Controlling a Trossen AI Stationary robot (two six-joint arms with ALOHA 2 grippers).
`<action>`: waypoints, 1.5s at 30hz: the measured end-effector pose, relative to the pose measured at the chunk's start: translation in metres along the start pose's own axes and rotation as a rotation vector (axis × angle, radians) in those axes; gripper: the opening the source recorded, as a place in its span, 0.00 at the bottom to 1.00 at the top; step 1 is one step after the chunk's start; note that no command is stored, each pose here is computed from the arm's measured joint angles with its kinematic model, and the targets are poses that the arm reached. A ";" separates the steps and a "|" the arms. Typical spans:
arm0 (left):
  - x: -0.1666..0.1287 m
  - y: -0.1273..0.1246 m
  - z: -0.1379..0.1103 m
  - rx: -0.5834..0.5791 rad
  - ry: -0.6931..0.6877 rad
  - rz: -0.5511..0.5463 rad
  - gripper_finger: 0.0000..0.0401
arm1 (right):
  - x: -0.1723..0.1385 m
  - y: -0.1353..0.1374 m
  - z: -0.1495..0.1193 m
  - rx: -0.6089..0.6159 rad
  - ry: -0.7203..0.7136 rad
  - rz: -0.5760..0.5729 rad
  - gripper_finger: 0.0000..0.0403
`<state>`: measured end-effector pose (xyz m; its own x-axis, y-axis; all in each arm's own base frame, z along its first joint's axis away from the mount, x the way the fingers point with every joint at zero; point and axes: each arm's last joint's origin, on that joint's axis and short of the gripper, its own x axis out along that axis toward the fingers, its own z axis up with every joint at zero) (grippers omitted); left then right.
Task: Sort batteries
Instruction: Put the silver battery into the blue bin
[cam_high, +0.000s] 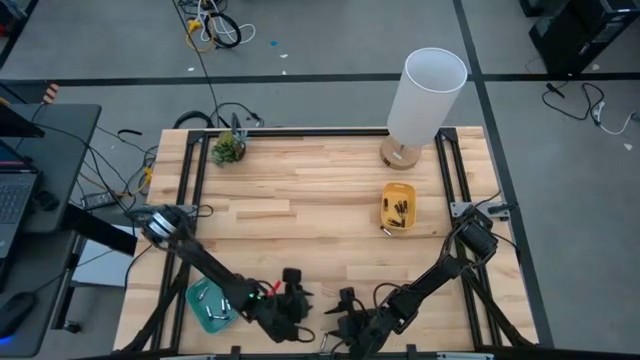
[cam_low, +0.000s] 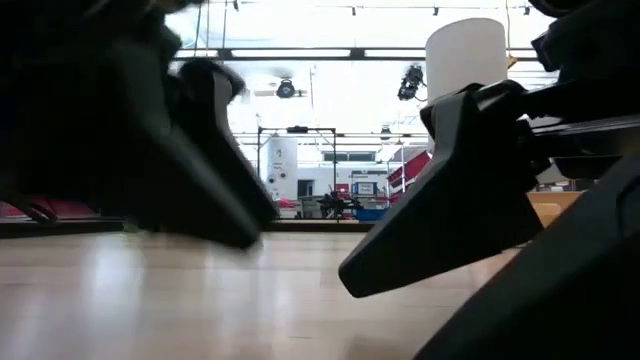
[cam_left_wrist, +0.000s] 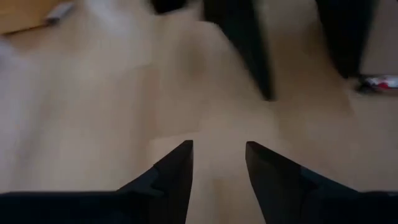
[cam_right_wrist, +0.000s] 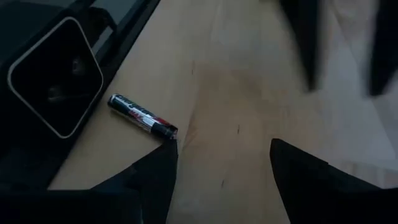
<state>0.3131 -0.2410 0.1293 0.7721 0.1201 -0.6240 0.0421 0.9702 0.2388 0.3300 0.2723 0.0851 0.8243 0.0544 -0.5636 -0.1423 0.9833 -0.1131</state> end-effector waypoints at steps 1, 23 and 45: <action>-0.006 0.004 0.003 -0.004 0.009 0.010 0.41 | 0.000 0.000 0.000 -0.013 0.001 0.000 0.60; -0.001 -0.043 -0.010 -0.149 -0.053 -0.311 0.41 | 0.014 -0.036 0.013 -0.347 0.075 0.532 0.56; 0.028 -0.053 -0.022 -0.149 -0.186 -0.240 0.41 | 0.026 -0.064 0.016 -0.406 0.023 0.699 0.52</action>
<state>0.3185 -0.2841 0.0834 0.8542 -0.1427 -0.5000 0.1542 0.9879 -0.0185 0.3696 0.2134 0.0906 0.4600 0.6256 -0.6301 -0.8122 0.5831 -0.0140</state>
